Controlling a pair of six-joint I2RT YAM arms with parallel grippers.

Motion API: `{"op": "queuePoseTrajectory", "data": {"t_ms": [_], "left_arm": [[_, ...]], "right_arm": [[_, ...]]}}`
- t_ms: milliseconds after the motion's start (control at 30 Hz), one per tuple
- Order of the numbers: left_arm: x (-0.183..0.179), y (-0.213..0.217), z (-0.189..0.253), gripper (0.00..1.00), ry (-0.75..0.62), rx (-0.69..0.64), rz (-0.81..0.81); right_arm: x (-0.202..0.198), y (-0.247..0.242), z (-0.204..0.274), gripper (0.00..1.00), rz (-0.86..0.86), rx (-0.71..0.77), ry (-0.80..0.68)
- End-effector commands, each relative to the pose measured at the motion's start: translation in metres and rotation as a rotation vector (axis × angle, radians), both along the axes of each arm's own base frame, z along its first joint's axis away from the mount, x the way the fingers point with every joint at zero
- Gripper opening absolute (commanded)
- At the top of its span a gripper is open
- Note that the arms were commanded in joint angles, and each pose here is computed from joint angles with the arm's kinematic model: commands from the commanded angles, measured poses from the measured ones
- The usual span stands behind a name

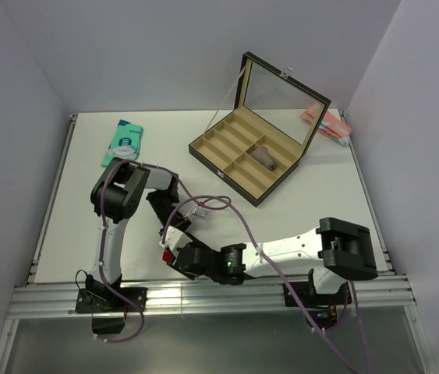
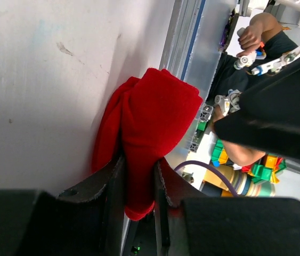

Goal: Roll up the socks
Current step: Pick up the sock at the center of the board.

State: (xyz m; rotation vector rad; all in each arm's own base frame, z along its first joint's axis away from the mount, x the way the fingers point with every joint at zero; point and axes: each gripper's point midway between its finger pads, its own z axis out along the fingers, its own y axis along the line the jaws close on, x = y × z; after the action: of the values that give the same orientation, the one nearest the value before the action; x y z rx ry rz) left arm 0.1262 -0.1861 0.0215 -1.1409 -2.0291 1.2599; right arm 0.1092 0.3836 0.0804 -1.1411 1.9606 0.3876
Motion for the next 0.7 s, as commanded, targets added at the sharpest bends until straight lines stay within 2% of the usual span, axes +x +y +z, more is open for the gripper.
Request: {"op": "queuePoseTrajectory", "data": {"t_ms": [0,667], "left_arm": [[0.030,0.012,-0.058,0.00,-0.234,-0.002,-0.131],[0.032,0.010,-0.061,0.00,-0.206,0.007,-0.124]], "right_arm": [[-0.005,0.018,0.005,0.60,0.057,-0.015,-0.038],[-0.004,0.030,-0.044,0.60,0.079,-0.171,-0.081]]}}
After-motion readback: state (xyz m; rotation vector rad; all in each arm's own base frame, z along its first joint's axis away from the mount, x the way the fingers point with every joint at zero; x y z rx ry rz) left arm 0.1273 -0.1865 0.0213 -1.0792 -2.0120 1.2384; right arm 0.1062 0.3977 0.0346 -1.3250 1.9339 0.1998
